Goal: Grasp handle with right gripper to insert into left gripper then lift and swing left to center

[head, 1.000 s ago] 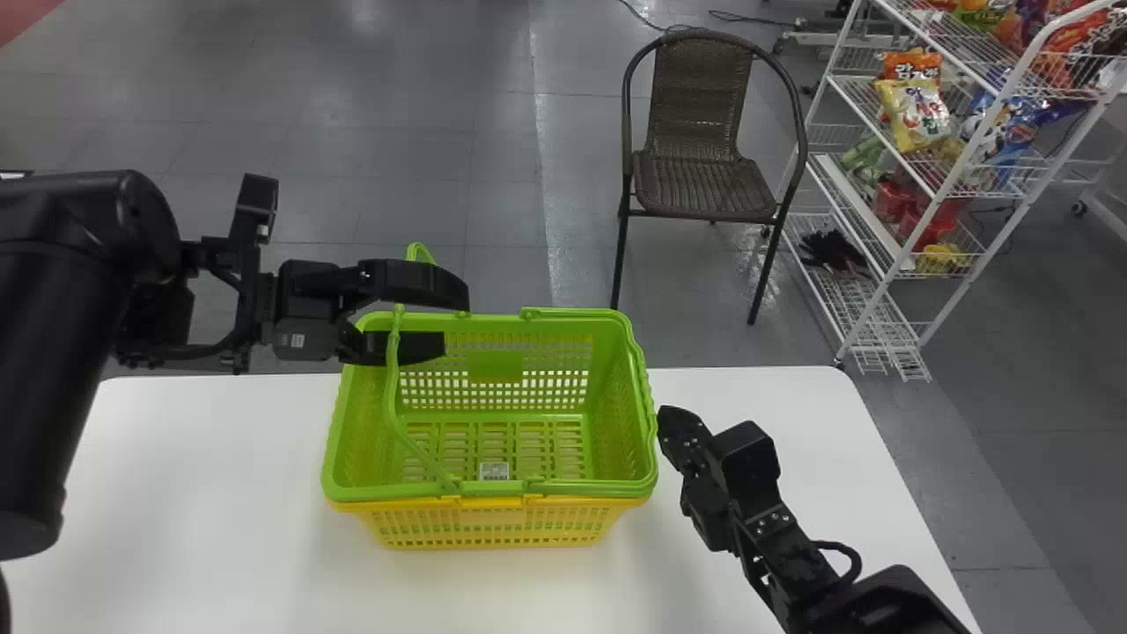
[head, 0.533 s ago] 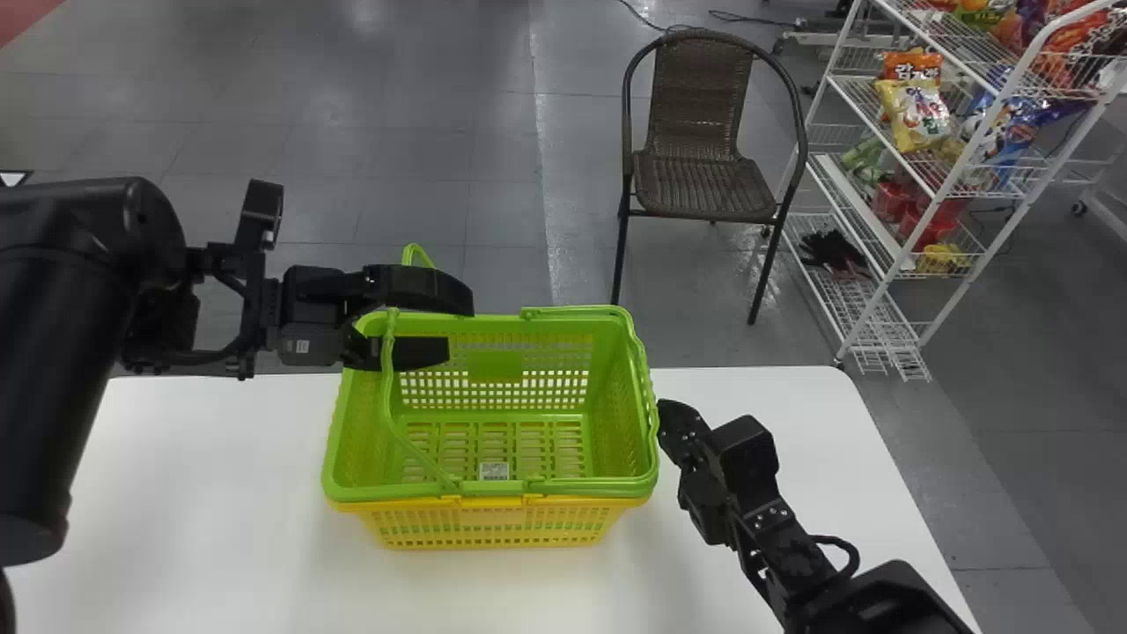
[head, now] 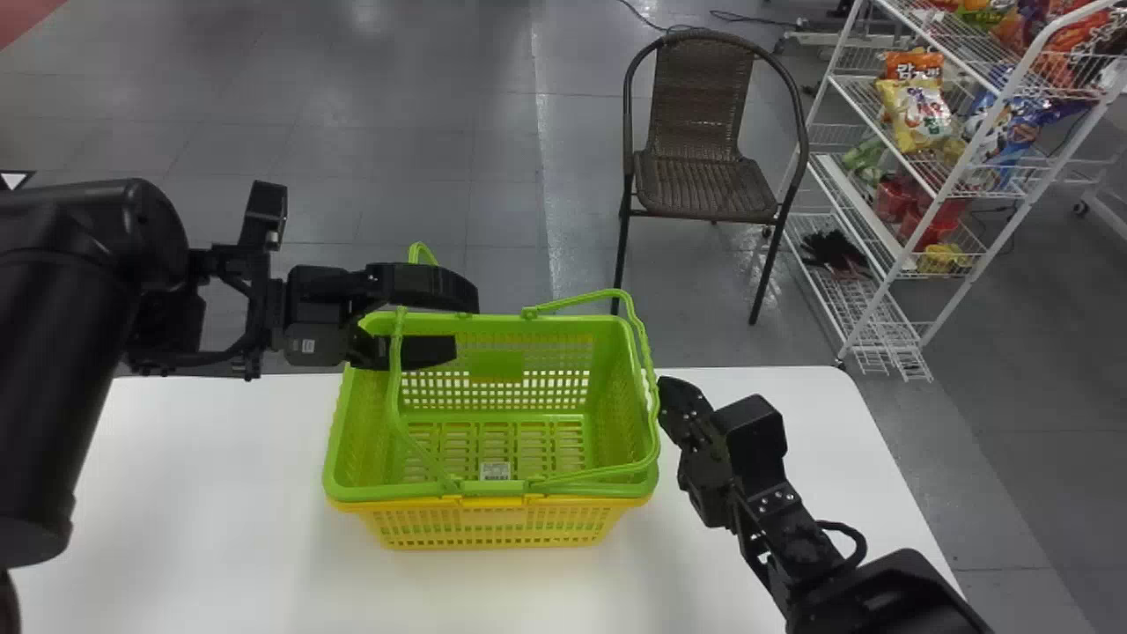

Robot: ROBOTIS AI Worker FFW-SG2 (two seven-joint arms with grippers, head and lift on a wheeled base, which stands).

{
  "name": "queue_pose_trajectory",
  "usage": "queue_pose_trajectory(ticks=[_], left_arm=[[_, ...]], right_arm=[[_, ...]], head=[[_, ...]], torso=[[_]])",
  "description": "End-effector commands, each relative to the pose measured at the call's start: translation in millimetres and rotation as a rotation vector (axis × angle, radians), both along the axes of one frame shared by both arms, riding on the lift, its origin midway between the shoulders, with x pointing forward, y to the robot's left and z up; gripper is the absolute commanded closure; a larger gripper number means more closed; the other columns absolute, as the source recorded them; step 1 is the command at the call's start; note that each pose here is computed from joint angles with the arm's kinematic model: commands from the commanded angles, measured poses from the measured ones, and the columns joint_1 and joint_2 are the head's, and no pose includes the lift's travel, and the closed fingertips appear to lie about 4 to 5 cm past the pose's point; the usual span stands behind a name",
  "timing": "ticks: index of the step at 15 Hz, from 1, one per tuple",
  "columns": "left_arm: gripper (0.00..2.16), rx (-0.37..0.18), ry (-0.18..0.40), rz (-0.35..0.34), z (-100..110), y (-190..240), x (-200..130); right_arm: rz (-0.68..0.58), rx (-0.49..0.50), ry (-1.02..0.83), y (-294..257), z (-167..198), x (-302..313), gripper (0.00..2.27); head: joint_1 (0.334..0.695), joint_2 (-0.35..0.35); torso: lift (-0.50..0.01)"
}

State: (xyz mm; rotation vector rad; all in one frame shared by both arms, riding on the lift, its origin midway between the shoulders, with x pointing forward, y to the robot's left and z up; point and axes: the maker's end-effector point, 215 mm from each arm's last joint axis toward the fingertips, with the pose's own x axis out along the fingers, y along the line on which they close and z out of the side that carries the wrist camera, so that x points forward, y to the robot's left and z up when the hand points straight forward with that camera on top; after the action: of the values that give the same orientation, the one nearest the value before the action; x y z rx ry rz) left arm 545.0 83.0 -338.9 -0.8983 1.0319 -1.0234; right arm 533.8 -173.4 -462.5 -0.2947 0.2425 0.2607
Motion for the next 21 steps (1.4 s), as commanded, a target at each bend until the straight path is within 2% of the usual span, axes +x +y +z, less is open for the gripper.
queue_pose_trajectory(ticks=[1,8,21], left_arm=[[0.10,-0.001,0.001,-0.002,-0.9,-1.6,-0.5],[0.10,-0.006,-0.013,-0.012,-4.6,-15.9,-0.3],[0.10,-0.031,-0.015,-0.045,2.4,-46.4,-4.7]], right_arm=[[0.006,0.012,-0.006,9.7,9.0,0.2,2.12],[0.027,0.035,-0.013,45.0,23.2,2.5,2.12],[0.055,0.043,-0.012,86.0,44.4,14.0,2.12]], head=[[0.695,-0.094],[0.695,-0.069],[0.695,-0.056]], torso=[[0.000],[0.000],[0.000]])
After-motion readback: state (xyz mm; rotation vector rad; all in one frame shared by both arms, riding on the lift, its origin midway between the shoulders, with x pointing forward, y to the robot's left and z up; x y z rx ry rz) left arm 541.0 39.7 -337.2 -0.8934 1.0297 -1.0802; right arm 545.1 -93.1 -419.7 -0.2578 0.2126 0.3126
